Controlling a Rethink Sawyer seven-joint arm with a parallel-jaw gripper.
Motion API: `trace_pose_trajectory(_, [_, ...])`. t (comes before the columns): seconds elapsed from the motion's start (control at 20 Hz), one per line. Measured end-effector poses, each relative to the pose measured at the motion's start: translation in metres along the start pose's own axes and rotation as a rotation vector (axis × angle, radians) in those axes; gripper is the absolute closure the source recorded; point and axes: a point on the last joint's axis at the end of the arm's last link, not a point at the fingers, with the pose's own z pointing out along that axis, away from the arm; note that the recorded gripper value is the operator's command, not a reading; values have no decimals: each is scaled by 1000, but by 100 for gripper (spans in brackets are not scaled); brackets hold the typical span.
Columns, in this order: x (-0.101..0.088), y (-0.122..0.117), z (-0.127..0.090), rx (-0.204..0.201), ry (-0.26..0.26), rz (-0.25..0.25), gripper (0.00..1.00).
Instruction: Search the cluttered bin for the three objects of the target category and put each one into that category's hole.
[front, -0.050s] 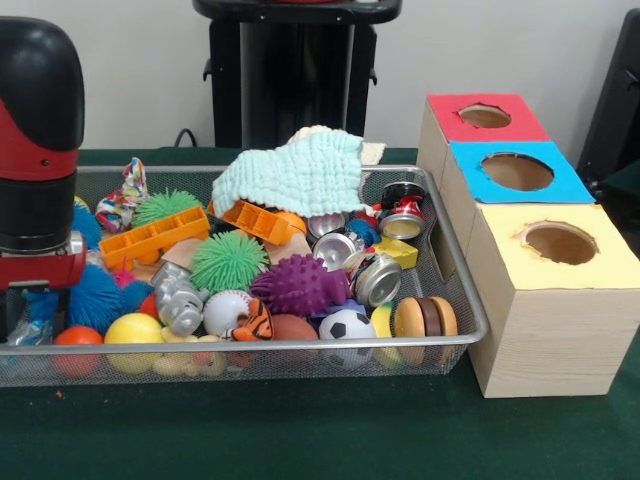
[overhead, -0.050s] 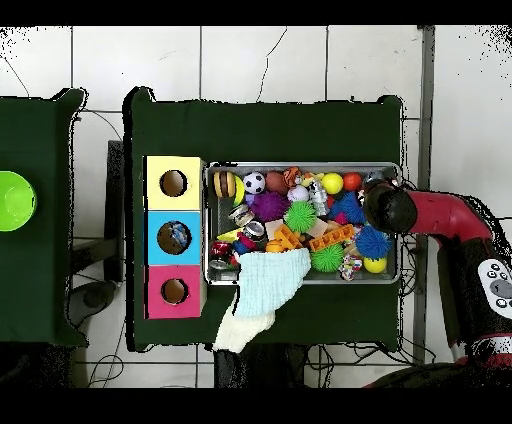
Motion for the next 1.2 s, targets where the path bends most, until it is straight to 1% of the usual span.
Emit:
trace_pose_trajectory(0.2, [-2,1,-4,1,-2,-4,100])
trace_pose_trajectory(0.4, [-1,1,-8,2,0,-9,100])
trace_pose_trajectory(0.8, [1,0,-10,2,1,-10,100])
trace_pose_trajectory(0.95, [3,-2,-16,6,2,-12,100])
trace_pose_trajectory(1.2, [5,-12,-32,26,0,-16,100])
